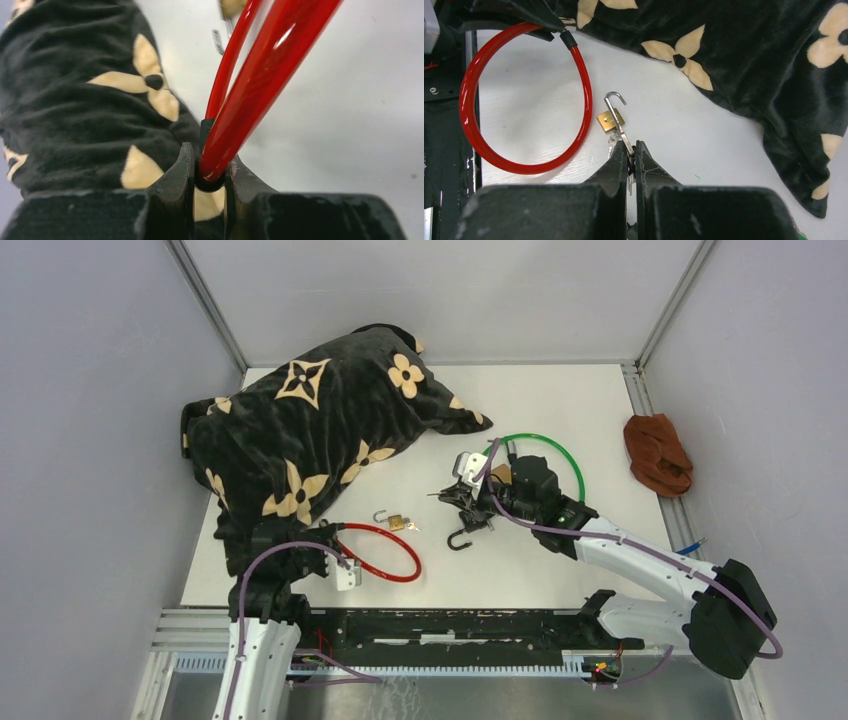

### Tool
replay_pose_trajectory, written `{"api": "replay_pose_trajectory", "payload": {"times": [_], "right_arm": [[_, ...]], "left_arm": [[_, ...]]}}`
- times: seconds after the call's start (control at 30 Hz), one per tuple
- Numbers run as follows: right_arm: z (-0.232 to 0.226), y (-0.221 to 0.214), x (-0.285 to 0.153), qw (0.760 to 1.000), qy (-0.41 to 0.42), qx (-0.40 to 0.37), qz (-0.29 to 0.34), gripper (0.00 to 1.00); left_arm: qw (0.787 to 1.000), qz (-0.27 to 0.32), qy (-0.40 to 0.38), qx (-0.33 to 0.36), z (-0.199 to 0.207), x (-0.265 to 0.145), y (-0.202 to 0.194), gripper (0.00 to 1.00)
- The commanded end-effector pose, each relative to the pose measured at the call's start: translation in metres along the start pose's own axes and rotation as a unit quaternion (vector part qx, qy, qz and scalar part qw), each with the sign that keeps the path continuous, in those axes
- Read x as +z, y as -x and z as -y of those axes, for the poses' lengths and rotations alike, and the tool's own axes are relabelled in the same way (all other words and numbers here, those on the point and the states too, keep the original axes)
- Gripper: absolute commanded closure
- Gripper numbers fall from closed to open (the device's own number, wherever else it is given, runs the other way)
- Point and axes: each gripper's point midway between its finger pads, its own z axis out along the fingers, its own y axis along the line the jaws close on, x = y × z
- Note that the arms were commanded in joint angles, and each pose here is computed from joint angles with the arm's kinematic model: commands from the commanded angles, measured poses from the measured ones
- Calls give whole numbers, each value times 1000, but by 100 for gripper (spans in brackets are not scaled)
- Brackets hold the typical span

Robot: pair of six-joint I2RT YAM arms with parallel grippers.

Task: Lock with the key
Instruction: Place the lock at the center of the board.

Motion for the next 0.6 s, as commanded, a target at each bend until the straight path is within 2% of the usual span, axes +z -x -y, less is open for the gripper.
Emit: {"api": "replay_pose_trajectory", "payload": {"times": [0.0,0.2,0.23,0.3,0.33,0.43,0.57], "right_arm": [[-9,5,8,999,21,16,18,100],[-46,5,39,997,76,21,10,100],[-54,7,46,996,86,20,7,100],[-70,6,62,994,108,23,-2,100],[-78,4,70,993,118,30,-8,100],[-105,-4,94,985,162,56,-28,100],[-138,-29,120,967,221,105,-77,100]], "left_arm": [[987,-37,-47,147,17,-1,-15,98],[961,-70,-123,239,52,-3,-34,98],[956,-71,-135,252,57,-5,-35,92],[955,-64,-130,258,57,-6,-31,62],[956,-62,-123,257,55,-7,-28,43],[954,-58,-112,271,49,-11,-22,8],[951,-61,-112,280,44,-19,-18,0]]}}
